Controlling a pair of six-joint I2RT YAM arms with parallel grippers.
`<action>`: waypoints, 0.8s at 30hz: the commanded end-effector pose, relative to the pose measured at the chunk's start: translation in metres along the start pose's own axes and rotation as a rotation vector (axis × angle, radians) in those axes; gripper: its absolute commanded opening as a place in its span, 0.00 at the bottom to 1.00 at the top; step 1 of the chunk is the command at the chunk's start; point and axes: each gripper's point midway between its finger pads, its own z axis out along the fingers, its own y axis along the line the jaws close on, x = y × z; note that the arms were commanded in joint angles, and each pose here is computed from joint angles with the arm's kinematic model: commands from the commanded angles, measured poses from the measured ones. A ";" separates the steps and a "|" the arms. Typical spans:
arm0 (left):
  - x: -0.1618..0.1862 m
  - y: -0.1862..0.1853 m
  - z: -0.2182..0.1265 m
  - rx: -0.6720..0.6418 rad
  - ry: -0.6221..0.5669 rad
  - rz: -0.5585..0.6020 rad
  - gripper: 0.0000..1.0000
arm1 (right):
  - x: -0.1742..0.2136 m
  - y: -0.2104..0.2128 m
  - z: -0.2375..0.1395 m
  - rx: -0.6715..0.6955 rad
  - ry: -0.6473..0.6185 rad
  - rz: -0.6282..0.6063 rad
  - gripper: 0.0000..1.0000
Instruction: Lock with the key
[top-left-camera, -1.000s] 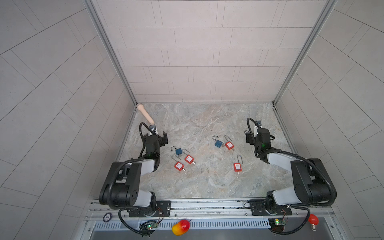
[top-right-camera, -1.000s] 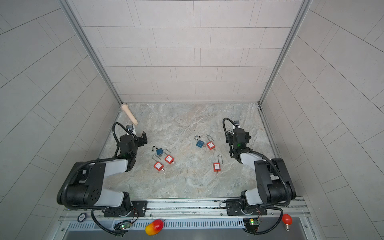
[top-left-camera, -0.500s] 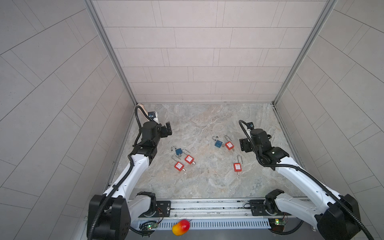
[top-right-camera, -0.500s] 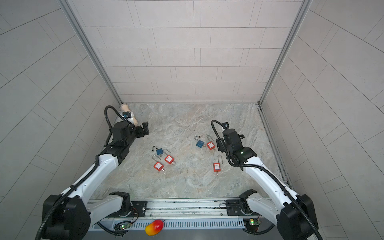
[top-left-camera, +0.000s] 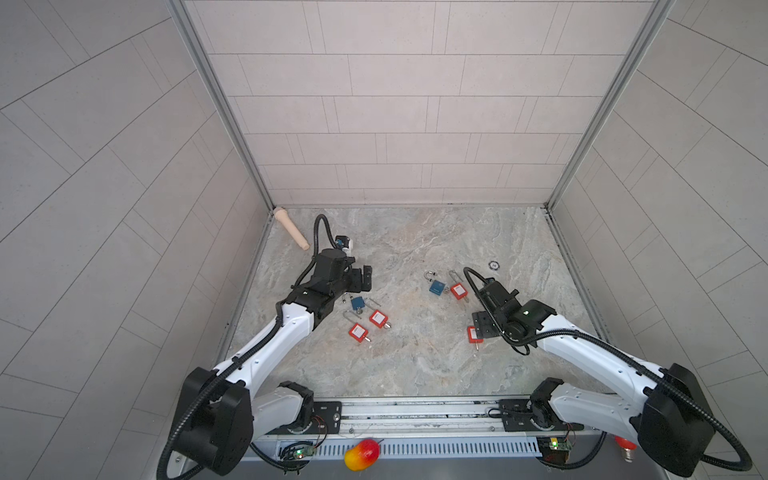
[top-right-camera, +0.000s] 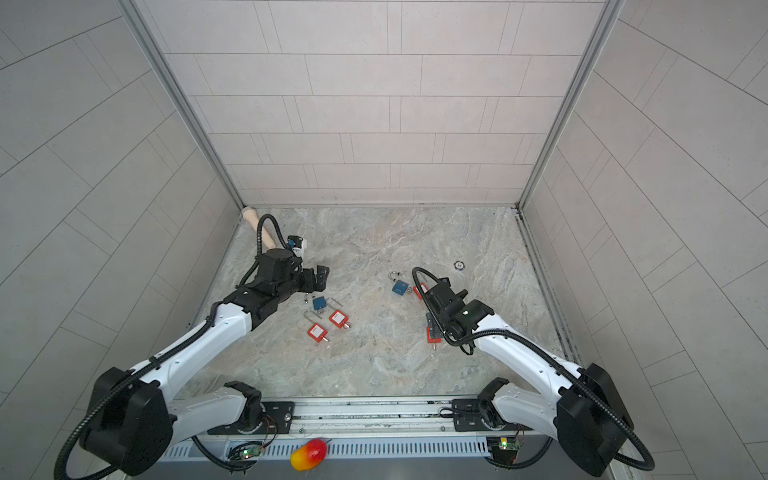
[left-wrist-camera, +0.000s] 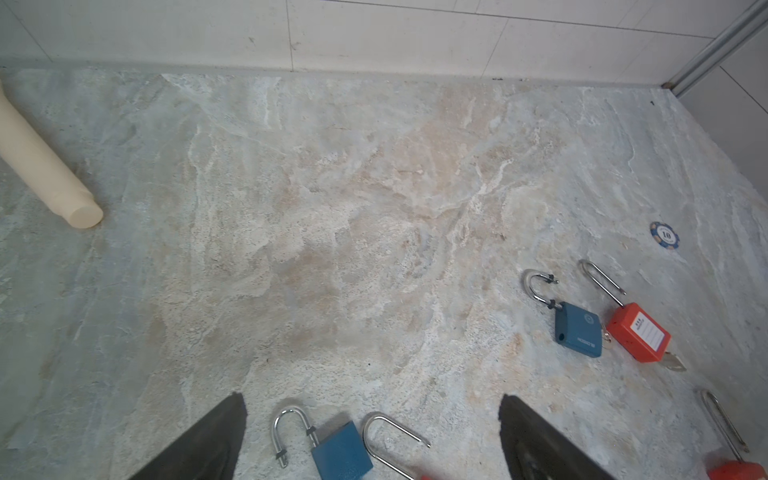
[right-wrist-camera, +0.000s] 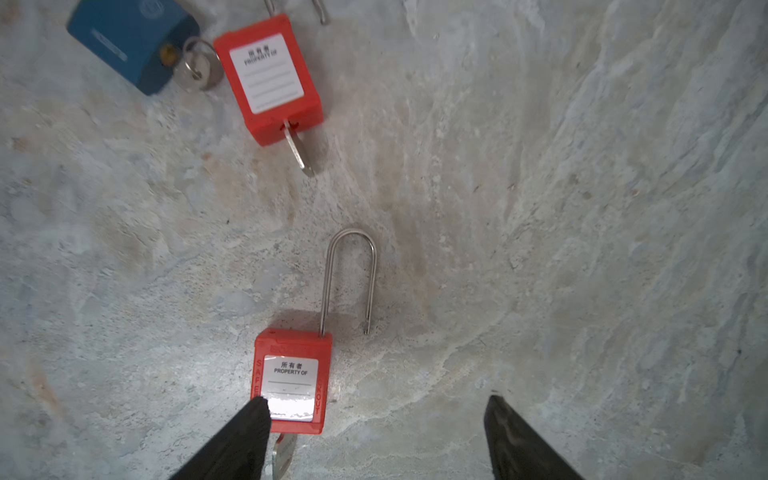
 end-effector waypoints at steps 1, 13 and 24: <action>-0.007 -0.005 -0.001 -0.001 -0.006 0.012 1.00 | 0.010 0.004 0.005 -0.006 0.058 0.020 0.83; 0.000 -0.011 0.004 0.009 0.024 0.025 1.00 | 0.011 0.023 0.032 -0.009 0.188 -0.051 0.84; 0.006 -0.011 0.007 0.005 0.044 0.035 1.00 | 0.016 0.016 0.033 0.026 0.211 -0.072 0.84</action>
